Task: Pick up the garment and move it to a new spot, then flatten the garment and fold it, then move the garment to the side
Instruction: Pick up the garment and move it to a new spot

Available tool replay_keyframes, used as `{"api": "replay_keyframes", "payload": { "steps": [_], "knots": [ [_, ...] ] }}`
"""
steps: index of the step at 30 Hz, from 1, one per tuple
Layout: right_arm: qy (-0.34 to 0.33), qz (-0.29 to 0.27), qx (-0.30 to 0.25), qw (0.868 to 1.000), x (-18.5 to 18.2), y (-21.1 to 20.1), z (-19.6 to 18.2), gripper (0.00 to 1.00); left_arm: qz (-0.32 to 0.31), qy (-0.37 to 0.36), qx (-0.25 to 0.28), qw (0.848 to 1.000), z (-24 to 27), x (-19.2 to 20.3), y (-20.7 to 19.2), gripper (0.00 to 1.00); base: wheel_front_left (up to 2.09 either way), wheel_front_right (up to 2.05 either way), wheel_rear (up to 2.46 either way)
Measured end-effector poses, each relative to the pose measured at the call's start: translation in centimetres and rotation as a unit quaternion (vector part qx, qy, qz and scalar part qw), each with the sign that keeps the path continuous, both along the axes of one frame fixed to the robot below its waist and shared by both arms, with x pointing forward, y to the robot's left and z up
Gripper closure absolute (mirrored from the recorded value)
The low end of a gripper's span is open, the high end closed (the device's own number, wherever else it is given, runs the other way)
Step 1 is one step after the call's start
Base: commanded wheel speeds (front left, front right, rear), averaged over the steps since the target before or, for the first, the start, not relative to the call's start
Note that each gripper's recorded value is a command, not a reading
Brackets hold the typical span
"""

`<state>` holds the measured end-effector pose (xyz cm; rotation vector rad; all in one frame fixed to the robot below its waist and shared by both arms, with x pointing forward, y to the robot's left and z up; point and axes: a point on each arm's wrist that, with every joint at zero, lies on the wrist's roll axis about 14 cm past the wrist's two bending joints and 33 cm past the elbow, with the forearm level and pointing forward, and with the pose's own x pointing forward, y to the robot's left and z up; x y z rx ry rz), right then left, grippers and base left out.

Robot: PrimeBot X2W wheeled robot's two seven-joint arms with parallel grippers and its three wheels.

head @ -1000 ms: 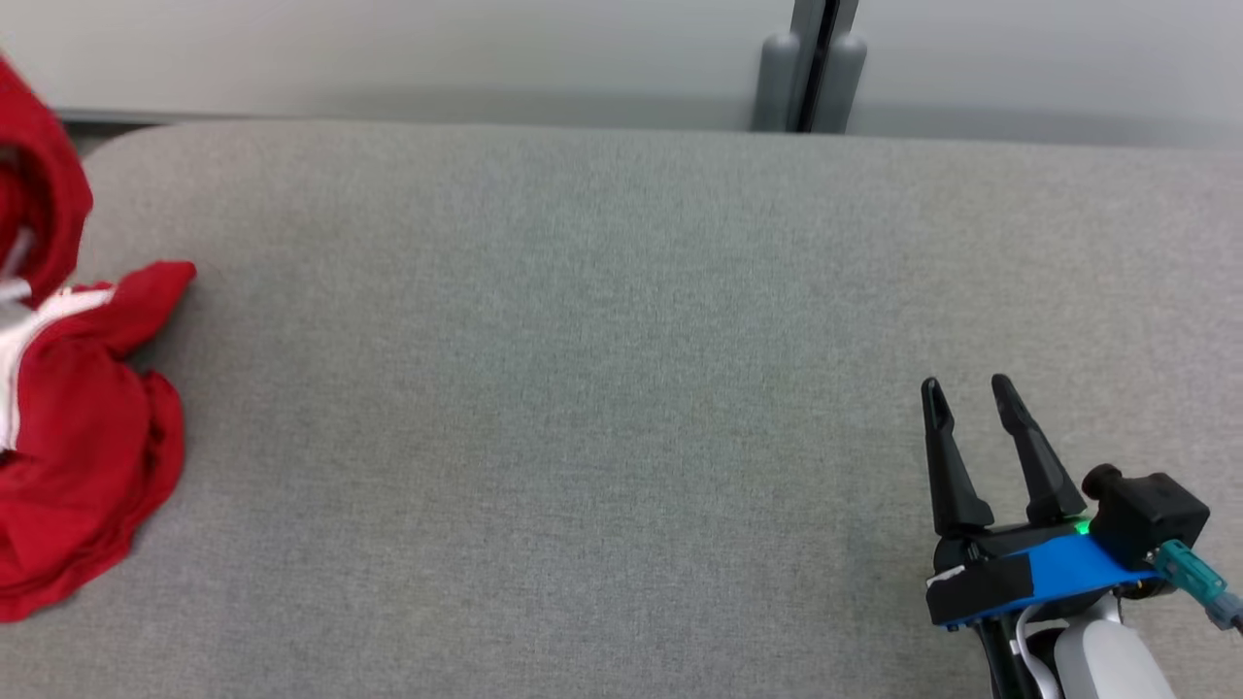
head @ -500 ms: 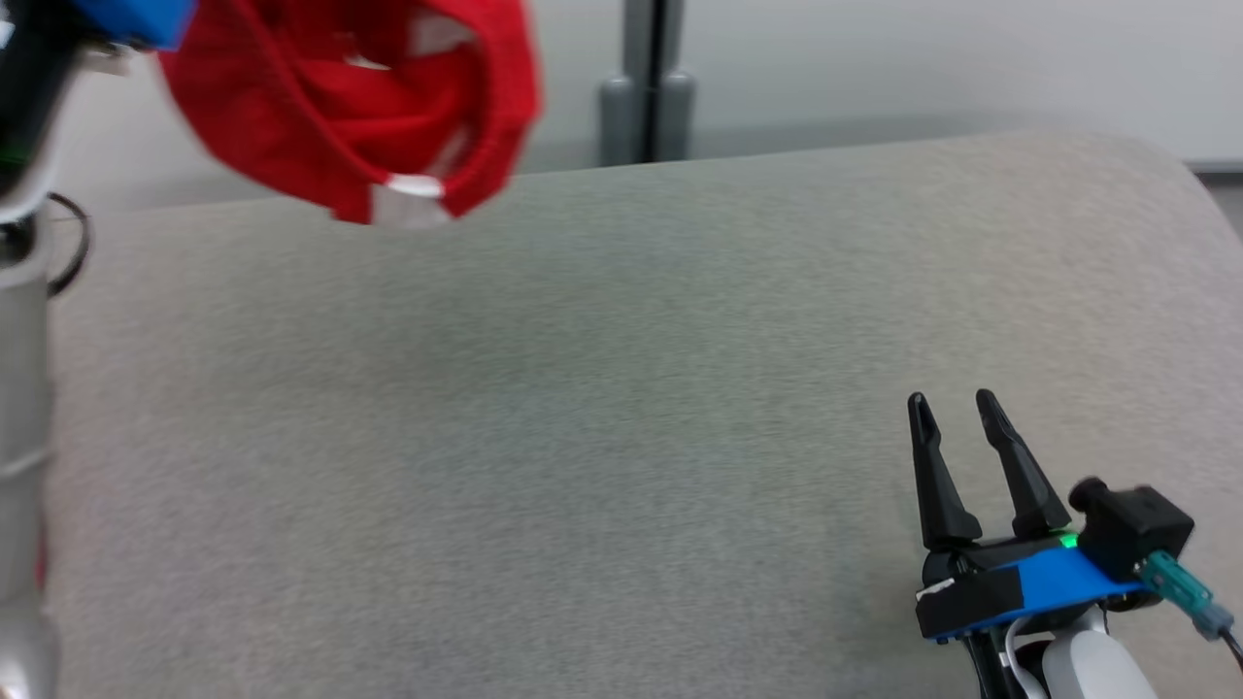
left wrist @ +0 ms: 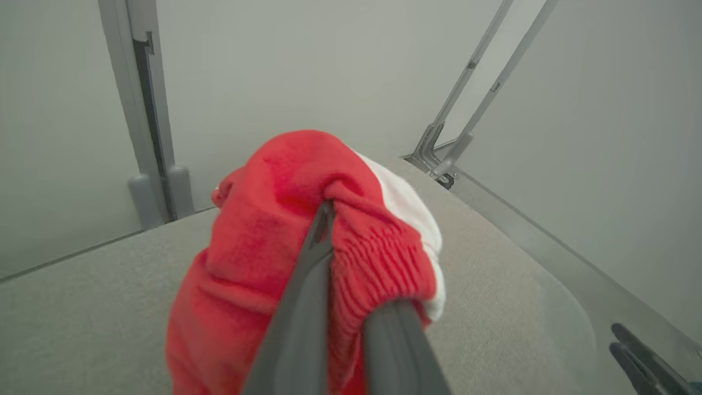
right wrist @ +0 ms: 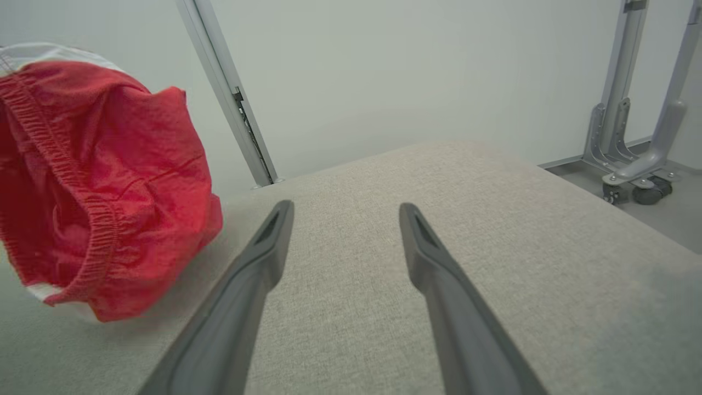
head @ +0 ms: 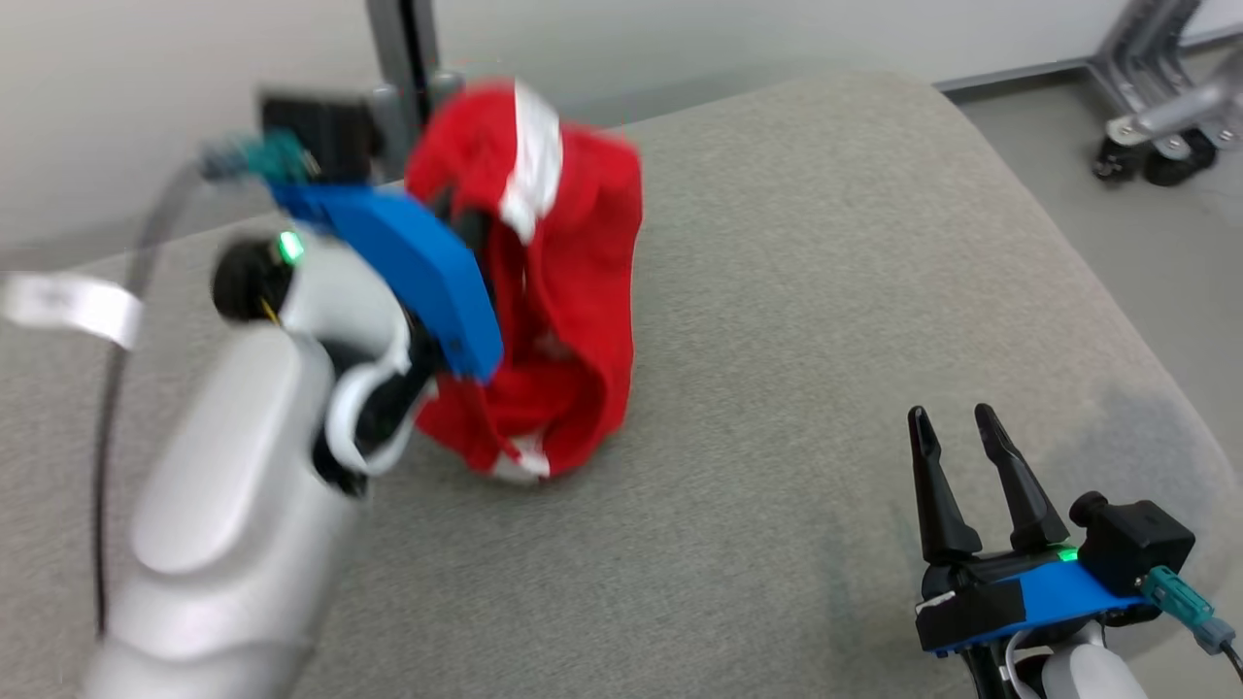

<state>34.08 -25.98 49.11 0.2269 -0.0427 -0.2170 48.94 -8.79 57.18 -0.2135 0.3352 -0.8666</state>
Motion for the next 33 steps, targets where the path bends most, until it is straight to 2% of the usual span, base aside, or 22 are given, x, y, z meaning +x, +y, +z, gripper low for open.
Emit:
{"api": "replay_keyframes", "payload": {
  "steps": [4, 5, 6, 7, 8, 11, 17, 20, 25, 33],
  "knots": [
    [0.005, -0.017, 0.001, 1.000, -0.9, -0.9, -0.3, 0.00, -0.007, 0.061, 0.052, 0.997, -7.8, -2.2, -0.9, 1.00, 0.00, 0.00, 0.00],
    [0.006, -0.019, 0.001, 1.000, -1.0, -1.0, -0.3, 0.00, -0.003, 0.065, 0.066, 0.996, -9.2, -2.6, -0.8, 0.95, 0.00, 0.00, 0.00],
    [0.006, -0.018, 0.001, 1.000, -1.0, -0.9, -0.4, 0.00, 0.002, 0.071, 0.074, 0.995, -10.4, -3.0, -0.5, 0.63, 0.00, 0.00, 0.00],
    [0.006, -0.016, 0.001, 1.000, -0.9, -0.8, -0.4, 0.00, 0.010, 0.075, 0.080, 0.994, -11.3, -3.2, -0.1, 0.10, 0.00, 0.00, 0.00],
    [0.005, -0.015, 0.001, 1.000, -0.7, -0.7, -0.4, 0.00, 0.017, 0.077, 0.083, 0.993, -11.9, -3.4, 0.2, 0.00, 0.00, 0.00, 0.00],
    [0.004, -0.003, 0.001, 1.000, -0.1, -0.1, -0.4, 0.00, 0.046, 0.078, 0.067, 0.994, -12.5, -3.7, 1.2, 0.00, 0.00, 0.00, 0.00],
    [0.000, 0.033, 0.000, 0.999, 1.8, 1.9, -0.2, 0.00, 0.115, 0.046, -0.018, 0.992, -10.5, -3.1, 4.6, 0.00, 0.00, 0.00, 0.00],
    [-0.002, 0.055, 0.000, 0.999, 2.8, 3.2, -0.1, 0.00, 0.166, 0.027, -0.060, 0.984, -9.6, -3.0, 7.6, 0.00, 0.00, 0.00, 0.00],
    [-0.007, 0.079, 0.000, 0.997, 4.0, 4.7, 0.3, 0.00, 0.261, -0.011, -0.110, 0.959, -8.5, -3.5, 13.3, 0.00, 0.00, 0.00, 0.00],
    [-0.011, 0.110, -0.003, 0.994, 4.9, 6.6, 0.9, 0.00, 0.325, -0.057, -0.096, 0.939, -8.6, -5.8, 19.2, 0.00, 0.00, 0.00, 0.00]
  ]
}}
